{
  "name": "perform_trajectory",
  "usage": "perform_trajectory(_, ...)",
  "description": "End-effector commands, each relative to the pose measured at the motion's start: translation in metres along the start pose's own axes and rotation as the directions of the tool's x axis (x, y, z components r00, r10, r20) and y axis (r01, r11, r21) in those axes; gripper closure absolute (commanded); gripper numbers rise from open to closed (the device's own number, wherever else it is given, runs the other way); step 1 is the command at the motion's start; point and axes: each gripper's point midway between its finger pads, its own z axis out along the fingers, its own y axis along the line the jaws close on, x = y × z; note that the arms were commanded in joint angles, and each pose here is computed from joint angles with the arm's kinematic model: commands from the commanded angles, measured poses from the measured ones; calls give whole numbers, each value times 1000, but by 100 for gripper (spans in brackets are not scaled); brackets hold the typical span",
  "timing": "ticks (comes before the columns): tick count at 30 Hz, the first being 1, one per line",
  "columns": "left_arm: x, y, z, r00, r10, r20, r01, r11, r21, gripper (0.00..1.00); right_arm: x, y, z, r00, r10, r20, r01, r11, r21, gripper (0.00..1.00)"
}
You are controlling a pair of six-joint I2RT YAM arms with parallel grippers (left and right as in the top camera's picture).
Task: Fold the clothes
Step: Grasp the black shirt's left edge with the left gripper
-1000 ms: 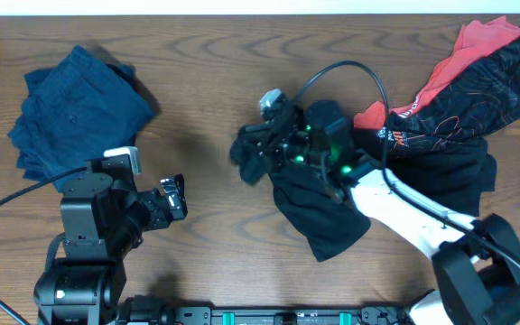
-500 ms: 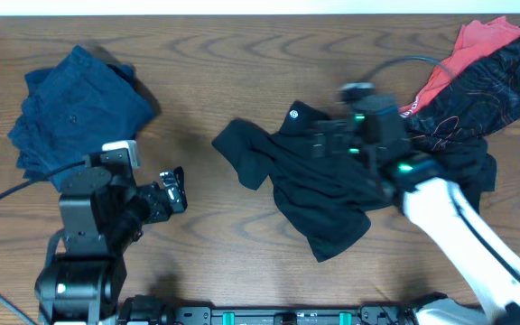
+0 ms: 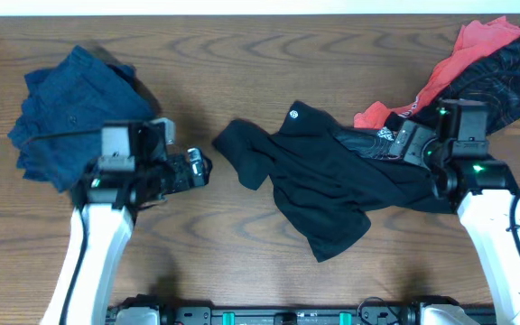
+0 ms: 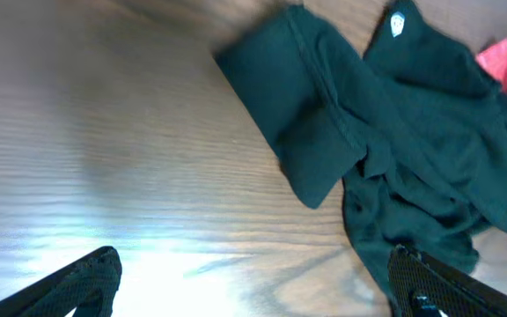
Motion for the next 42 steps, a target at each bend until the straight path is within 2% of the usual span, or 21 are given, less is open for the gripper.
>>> perform_trajectory(1,6,-10,24,993,-53,-104,62,994,87,2,-1,8,0,1000,-29,-9,29,998,-52,1)
perform_trajectory(8,19,-21,82,977,-5,-215,35,990,135,2,4,6,0,999,-31,-31,29,999,-44,1)
perform_trajectory(15,23,-50,119,973,128,-192,-93,979,183,2,9,5,0,998,-31,-48,29,999,-39,1)
perform_trajectory(19,26,-48,137,977,99,-187,-77,990,121,2,12,4,0,998,-32,-60,30,999,-35,1)
perform_trajectory(20,27,-49,141,978,94,-189,-74,991,115,10,12,3,0,998,-32,-62,30,999,-33,1)
perform_trajectory(22,27,-50,144,977,103,-184,-83,990,116,32,12,3,0,998,-32,-60,30,999,-30,1)
perform_trajectory(25,18,-41,144,984,97,-150,-88,994,67,92,9,4,0,998,-31,-48,30,999,-34,1)
perform_trajectory(29,2,-9,132,994,45,-99,-52,997,-61,94,1,7,0,999,-38,-17,38,998,-44,1)
perform_trajectory(32,-12,7,113,998,7,-57,-12,995,-95,94,-1,9,2,997,-71,-8,70,996,-52,15)
perform_trajectory(34,-26,13,92,1000,-6,-2,5,995,-97,94,2,16,5,994,-112,-20,109,989,-95,32)
perform_trajectory(35,-33,15,81,999,-11,30,14,995,-97,94,4,21,9,990,-137,-30,132,983,-124,37)
perform_trajectory(38,-56,19,46,989,-29,142,42,995,-86,94,9,29,23,986,-158,-58,146,975,-169,65)
perform_trajectory(40,-68,18,25,977,-30,210,47,996,-76,94,12,36,36,982,-173,-73,155,967,-202,73)
perform_trajectory(42,-72,14,12,969,-24,247,42,997,-68,94,15,46,50,977,-196,-81,169,951,-259,74)
